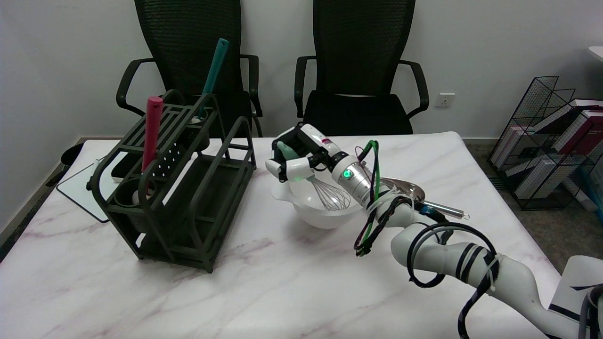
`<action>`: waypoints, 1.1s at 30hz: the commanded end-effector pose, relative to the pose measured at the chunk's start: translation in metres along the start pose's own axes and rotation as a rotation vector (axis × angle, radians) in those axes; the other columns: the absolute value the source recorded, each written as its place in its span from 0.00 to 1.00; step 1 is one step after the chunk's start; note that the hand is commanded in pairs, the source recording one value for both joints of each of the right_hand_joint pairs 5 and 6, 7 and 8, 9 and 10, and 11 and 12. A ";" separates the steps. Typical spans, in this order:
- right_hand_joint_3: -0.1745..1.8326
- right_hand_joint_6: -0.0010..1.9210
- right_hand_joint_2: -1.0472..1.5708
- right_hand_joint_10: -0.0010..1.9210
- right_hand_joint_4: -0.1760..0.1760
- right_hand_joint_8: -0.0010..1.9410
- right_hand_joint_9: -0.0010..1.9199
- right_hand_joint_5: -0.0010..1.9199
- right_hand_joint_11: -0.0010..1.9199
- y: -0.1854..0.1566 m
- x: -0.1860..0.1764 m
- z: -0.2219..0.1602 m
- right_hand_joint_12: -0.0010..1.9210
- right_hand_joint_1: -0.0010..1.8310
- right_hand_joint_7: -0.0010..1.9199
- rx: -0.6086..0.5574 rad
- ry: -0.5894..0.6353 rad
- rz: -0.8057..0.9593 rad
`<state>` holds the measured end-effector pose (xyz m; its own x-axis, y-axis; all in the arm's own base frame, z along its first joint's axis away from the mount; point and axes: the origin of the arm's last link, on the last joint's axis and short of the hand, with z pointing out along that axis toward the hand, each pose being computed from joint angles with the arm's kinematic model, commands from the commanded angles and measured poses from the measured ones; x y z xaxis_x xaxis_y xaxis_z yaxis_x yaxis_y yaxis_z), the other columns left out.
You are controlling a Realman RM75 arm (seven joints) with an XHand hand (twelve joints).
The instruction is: Pick up the whisk.
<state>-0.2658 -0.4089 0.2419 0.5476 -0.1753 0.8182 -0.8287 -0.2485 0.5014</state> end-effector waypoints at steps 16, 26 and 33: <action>0.57 0.71 0.60 0.72 0.50 0.69 0.72 0.71 0.68 0.019 0.023 -0.027 0.68 0.54 0.70 -0.019 0.072 0.011; 0.50 0.93 0.67 0.86 0.50 0.85 0.86 0.93 0.76 0.019 0.025 -0.025 0.76 0.53 0.86 -0.017 0.077 0.007; 0.49 1.00 0.76 0.94 0.50 0.94 0.94 1.00 0.85 0.019 0.026 -0.025 0.84 0.52 0.95 -0.016 0.078 0.007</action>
<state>-0.2707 -0.3949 0.2750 0.5305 -0.1120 0.8403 -0.8362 -0.2321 0.4970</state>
